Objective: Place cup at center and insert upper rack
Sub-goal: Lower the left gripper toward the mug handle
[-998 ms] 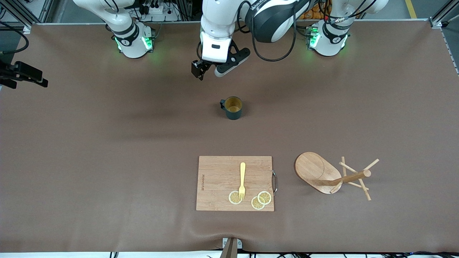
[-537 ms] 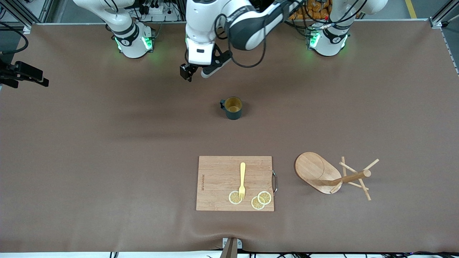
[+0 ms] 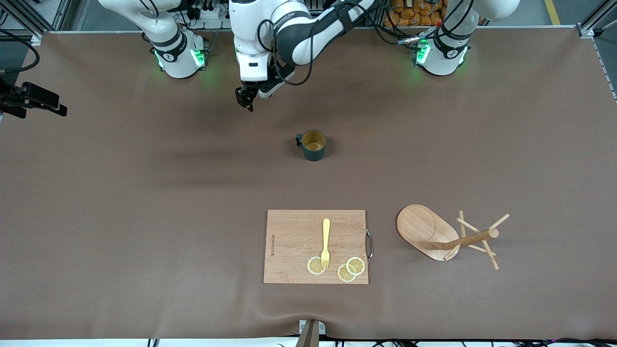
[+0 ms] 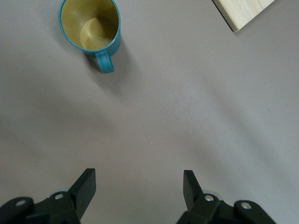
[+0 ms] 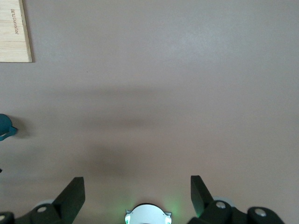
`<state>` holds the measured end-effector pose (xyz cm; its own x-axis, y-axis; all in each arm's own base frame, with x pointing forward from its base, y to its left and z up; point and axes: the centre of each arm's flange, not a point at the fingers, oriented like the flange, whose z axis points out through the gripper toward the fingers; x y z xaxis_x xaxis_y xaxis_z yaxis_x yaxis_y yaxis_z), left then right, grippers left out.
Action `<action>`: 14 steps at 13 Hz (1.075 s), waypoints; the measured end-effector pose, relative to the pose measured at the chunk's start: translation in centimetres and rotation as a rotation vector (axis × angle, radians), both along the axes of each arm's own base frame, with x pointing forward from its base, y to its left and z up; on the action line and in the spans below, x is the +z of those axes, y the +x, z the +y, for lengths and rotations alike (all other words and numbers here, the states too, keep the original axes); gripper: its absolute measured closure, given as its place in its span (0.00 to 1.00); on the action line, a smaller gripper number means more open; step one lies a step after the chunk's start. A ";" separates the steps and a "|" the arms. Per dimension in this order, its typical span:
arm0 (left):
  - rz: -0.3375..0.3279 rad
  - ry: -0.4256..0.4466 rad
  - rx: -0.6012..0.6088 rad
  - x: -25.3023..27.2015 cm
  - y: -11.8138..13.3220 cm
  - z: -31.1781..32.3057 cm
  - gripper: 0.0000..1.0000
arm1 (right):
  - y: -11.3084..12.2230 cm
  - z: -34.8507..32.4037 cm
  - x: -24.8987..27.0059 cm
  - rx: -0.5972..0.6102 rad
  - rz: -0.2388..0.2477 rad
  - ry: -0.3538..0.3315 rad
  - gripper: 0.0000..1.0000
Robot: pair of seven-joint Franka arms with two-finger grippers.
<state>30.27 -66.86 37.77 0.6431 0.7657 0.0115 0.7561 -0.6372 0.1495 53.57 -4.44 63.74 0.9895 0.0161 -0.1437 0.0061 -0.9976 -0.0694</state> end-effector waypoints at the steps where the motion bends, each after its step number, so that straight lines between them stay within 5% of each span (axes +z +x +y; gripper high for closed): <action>1: -0.008 0.011 0.007 -1.2 -0.3 -0.5 0.16 | 0.0 0.1 0.0 0.001 0.001 0.000 0.00; 9: -0.116 0.065 0.041 -7.5 -2.7 -3.0 0.20 | 0.0 0.2 -0.2 0.004 0.005 0.002 0.00; 14: -0.243 0.136 0.039 -11.4 -5.8 -3.9 0.20 | 0.0 0.2 -0.3 0.004 0.007 0.002 0.00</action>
<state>24.46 -70.77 26.34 0.5788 0.7709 0.2659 0.7331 -0.6347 0.2443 53.58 -4.21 63.43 0.9883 0.0206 -0.1510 0.0099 -0.9974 -0.0716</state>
